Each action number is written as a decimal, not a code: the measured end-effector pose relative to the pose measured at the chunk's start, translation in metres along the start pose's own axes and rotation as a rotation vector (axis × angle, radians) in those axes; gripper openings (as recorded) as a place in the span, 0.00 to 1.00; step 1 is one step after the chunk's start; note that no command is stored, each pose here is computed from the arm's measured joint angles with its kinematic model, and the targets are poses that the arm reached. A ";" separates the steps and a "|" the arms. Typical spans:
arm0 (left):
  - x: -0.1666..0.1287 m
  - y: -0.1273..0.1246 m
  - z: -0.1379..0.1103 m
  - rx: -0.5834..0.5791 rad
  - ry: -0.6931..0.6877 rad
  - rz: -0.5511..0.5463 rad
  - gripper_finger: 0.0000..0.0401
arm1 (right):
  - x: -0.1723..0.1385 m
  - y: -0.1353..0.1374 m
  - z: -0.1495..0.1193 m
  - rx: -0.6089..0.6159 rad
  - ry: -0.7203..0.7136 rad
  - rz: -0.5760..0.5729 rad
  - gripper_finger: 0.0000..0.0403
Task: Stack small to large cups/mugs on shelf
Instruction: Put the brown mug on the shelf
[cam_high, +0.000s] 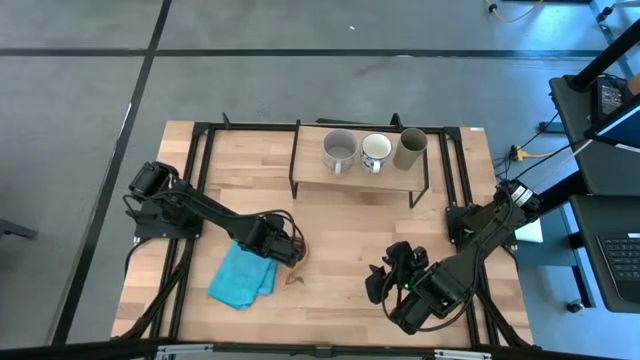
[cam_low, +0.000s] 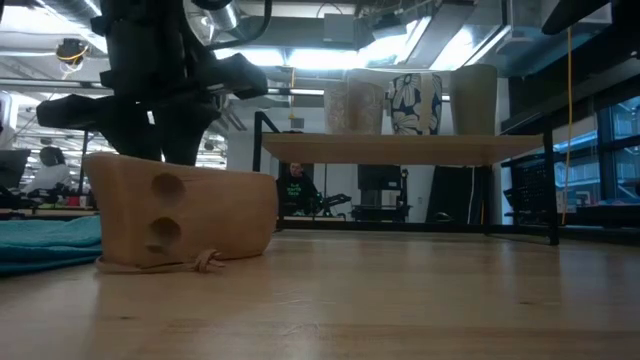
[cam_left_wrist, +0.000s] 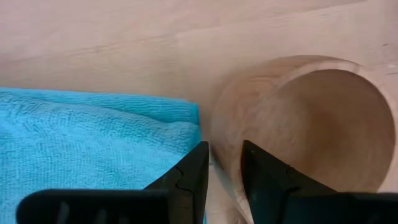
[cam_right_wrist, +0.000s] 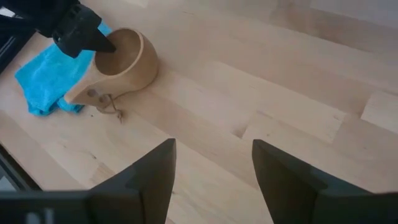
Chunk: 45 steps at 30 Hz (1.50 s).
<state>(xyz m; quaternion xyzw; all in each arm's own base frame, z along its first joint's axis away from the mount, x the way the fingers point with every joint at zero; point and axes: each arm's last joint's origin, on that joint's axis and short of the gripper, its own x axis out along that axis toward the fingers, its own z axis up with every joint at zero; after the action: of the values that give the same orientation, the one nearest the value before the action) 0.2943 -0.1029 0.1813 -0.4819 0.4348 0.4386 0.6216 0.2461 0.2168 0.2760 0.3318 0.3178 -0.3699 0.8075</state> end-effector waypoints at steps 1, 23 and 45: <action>0.000 0.000 0.001 -0.001 -0.003 0.003 0.21 | 0.000 0.000 0.000 -0.001 0.003 -0.002 0.53; 0.000 0.000 0.001 0.045 -0.008 0.004 0.20 | 0.000 -0.001 0.000 -0.027 0.011 -0.008 0.53; -0.016 -0.019 0.014 0.125 0.048 -0.050 0.04 | 0.000 -0.001 0.000 -0.027 0.010 -0.008 0.53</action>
<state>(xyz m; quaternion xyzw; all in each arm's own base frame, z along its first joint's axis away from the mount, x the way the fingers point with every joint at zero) 0.3106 -0.0941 0.2029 -0.4631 0.4639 0.3831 0.6508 0.2454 0.2167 0.2757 0.3215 0.3281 -0.3672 0.8088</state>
